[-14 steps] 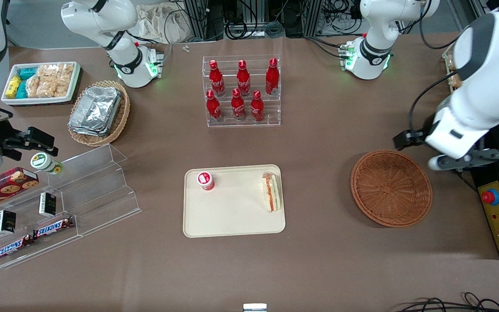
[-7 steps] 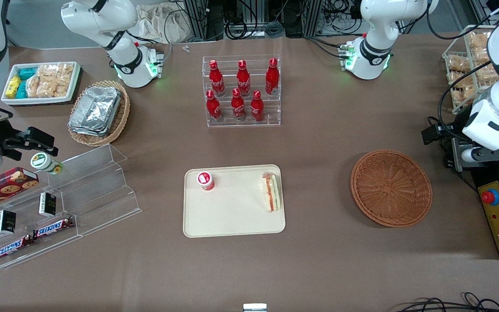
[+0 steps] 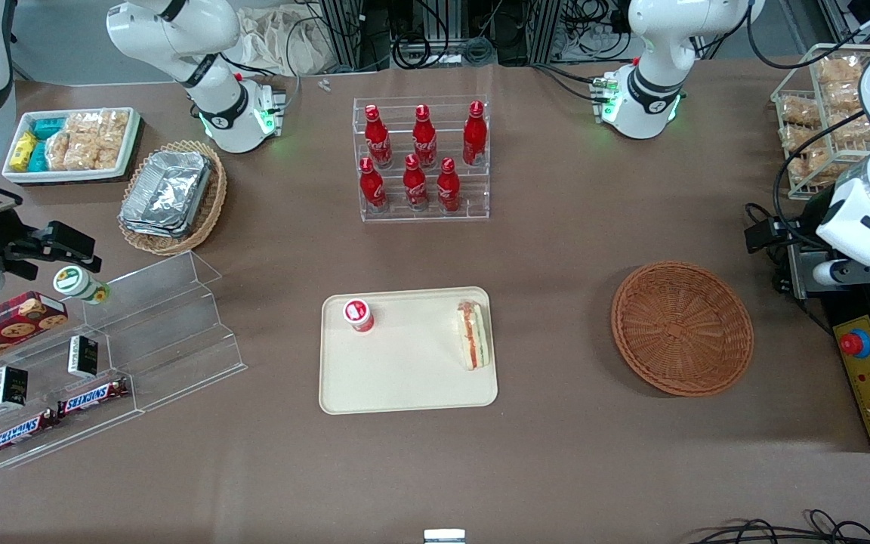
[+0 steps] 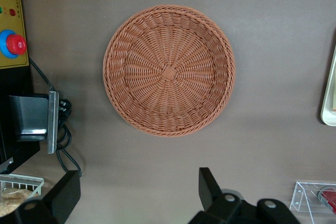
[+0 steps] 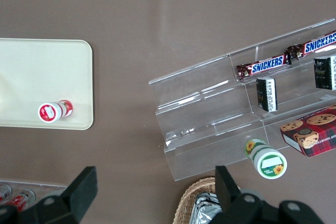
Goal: Place sandwich from basket to tray
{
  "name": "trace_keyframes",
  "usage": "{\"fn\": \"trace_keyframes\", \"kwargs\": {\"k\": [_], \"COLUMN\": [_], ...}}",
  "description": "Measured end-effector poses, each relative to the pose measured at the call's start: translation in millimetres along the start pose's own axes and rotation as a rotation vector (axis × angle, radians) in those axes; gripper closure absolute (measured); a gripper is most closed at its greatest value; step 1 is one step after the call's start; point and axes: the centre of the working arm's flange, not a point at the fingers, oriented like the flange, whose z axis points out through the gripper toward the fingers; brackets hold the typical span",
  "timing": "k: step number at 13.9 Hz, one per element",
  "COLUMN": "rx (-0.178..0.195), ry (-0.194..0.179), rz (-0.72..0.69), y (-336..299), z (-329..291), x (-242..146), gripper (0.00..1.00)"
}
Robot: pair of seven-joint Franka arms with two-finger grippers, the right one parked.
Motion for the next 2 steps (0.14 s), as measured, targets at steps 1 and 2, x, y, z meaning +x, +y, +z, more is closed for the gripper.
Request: {"fn": "trace_keyframes", "kwargs": {"k": [1,2], "rx": [0.000,-0.002], "ry": [0.000,0.001], "rz": [0.000,0.000], "y": [0.0,0.1], "z": [0.0,-0.1], "x": [0.0,0.1], "gripper": [0.00,0.00]}}
